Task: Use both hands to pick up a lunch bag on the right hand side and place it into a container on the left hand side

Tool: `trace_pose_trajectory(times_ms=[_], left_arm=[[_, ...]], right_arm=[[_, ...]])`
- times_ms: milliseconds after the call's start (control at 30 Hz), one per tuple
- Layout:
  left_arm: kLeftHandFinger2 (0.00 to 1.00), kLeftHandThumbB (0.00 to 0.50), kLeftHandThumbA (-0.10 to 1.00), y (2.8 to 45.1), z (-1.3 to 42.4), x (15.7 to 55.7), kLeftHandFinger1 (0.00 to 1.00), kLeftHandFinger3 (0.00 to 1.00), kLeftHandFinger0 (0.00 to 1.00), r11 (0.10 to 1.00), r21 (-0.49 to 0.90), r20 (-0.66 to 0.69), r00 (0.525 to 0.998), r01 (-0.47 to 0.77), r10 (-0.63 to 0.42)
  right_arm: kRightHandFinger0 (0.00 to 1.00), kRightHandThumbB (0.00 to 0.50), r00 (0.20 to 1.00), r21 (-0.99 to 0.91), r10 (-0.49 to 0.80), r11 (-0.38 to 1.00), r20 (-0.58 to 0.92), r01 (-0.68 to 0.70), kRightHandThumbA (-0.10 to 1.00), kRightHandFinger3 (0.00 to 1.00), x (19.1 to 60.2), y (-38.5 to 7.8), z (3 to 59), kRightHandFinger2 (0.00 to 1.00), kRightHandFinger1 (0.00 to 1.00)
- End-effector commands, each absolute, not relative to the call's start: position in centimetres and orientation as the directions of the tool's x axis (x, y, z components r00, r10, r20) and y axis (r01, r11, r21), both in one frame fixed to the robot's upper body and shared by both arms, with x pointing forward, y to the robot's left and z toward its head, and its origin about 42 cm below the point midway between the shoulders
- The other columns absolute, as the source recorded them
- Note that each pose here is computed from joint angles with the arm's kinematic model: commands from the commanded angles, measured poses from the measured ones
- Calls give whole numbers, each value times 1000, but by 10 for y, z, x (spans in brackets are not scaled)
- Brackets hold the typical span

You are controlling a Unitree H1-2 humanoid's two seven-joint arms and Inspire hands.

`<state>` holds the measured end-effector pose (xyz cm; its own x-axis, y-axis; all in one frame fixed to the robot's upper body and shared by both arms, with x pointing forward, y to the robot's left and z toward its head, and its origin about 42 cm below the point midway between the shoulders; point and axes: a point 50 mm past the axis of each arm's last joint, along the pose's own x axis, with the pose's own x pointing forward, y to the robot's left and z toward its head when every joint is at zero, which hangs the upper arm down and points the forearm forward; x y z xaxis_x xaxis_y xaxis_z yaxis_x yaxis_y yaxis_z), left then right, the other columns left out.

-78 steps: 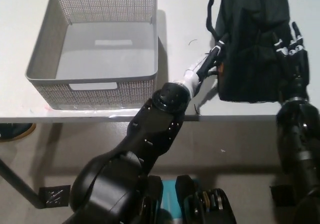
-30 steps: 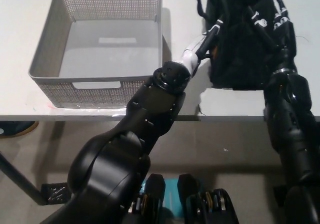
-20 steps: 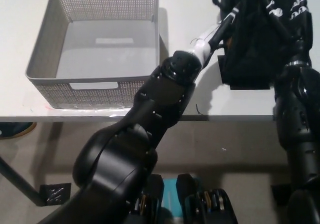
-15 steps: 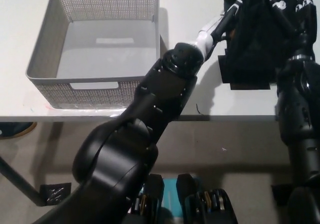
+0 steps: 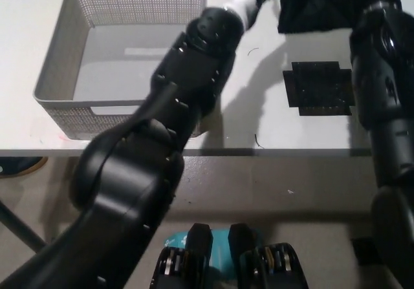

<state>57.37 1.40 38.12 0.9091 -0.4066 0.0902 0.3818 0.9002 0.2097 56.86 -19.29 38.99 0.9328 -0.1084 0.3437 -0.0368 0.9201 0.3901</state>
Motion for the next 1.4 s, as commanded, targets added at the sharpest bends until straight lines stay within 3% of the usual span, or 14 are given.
trace_pose_trajectory(times_ms=[0, 33, 233, 333, 400, 600, 700, 800, 900, 967, 1100, 1200, 1367], left_arm=[[1000, 322, 1000, -18, 484, 558, 1000, 1000, 1000, 857, 246, 330, 792, 454, -514], [1000, 333, 1000, -13, 489, 559, 1000, 1000, 1000, 857, 240, 328, 793, 456, -514], [1000, 269, 1000, 6, 512, 557, 1000, 1000, 1000, 879, 273, 436, 764, 391, -476], [1000, 275, 1000, 17, 519, 554, 1000, 1000, 1000, 883, 290, 473, 747, 369, -467], [1000, 294, 1000, 32, 523, 551, 1000, 1000, 1000, 896, 273, 474, 762, 350, -442], [1000, 279, 1000, 75, 536, 540, 1000, 1000, 1000, 924, 248, 526, 761, 291, -380], [1000, 219, 1000, 108, 543, 528, 1000, 1000, 1000, 945, 237, 581, 746, 227, -325], [1000, 285, 1000, 145, 538, 512, 1000, 1000, 1000, 964, 180, 570, 777, 197, -265], [1000, 298, 1000, 167, 531, 506, 1000, 1000, 1000, 974, 173, 572, 790, 147, -221], [1000, 261, 1000, 197, 523, 503, 1000, 1000, 1000, 986, 129, 619, 769, 104, -162], [1000, 309, 1000, 236, 507, 494, 1000, 1000, 1000, 994, 97, 587, 804, 46, -94], [1000, 276, 1000, 248, 500, 487, 1000, 1000, 1000, 997, 69, 609, 791, 26, -63], [1000, 269, 1000, 265, 491, 476, 1000, 1000, 1000, 1000, 6, 622, 783, 14, -14]], right_arm=[[1000, 72, 893, 325, 6, 930, 450, -170, 1000, 1000, 563, -130, 463, 1000, 1000], [1000, 70, 889, 318, 16, 931, 458, -181, 1000, 1000, 562, -125, 469, 1000, 1000], [1000, 70, 855, 266, 83, 931, 513, -249, 1000, 1000, 556, -103, 494, 1000, 1000], [1000, 78, 840, 242, 106, 932, 532, -271, 1000, 1000, 553, -93, 501, 1000, 1000], [1000, 67, 827, 212, 147, 929, 543, -305, 1000, 1000, 549, -79, 505, 1000, 1000], [1000, 84, 794, 167, 227, 910, 564, -379, 1000, 1000, 541, -36, 520, 1000, 1000], [1000, 82, 773, 134, 274, 899, 572, -418, 1000, 1000, 534, -4, 528, 1000, 1000], [1000, 90, 758, 87, 330, 888, 563, -452, 1000, 1000, 523, 31, 530, 1000, 1000], [1000, 111, 744, 49, 383, 873, 547, -486, 1000, 1000, 517, 51, 527, 1000, 1000], [1000, 130, 733, -2, 450, 853, 510, -523, 1000, 1000, 510, 79, 523, 1000, 1000], [1000, 119, 714, -33, 528, 813, 460, -581, 1000, 1000, 501, 110, 513, 1000, 1000], [1000, 145, 704, -62, 547, 807, 452, -587, 1000, 1000, 496, 122, 509, 1000, 1000], [1000, 157, 685, -97, 584, 787, 436, -609, 1000, 1000, 486, 140, 505, 1000, 1000]])
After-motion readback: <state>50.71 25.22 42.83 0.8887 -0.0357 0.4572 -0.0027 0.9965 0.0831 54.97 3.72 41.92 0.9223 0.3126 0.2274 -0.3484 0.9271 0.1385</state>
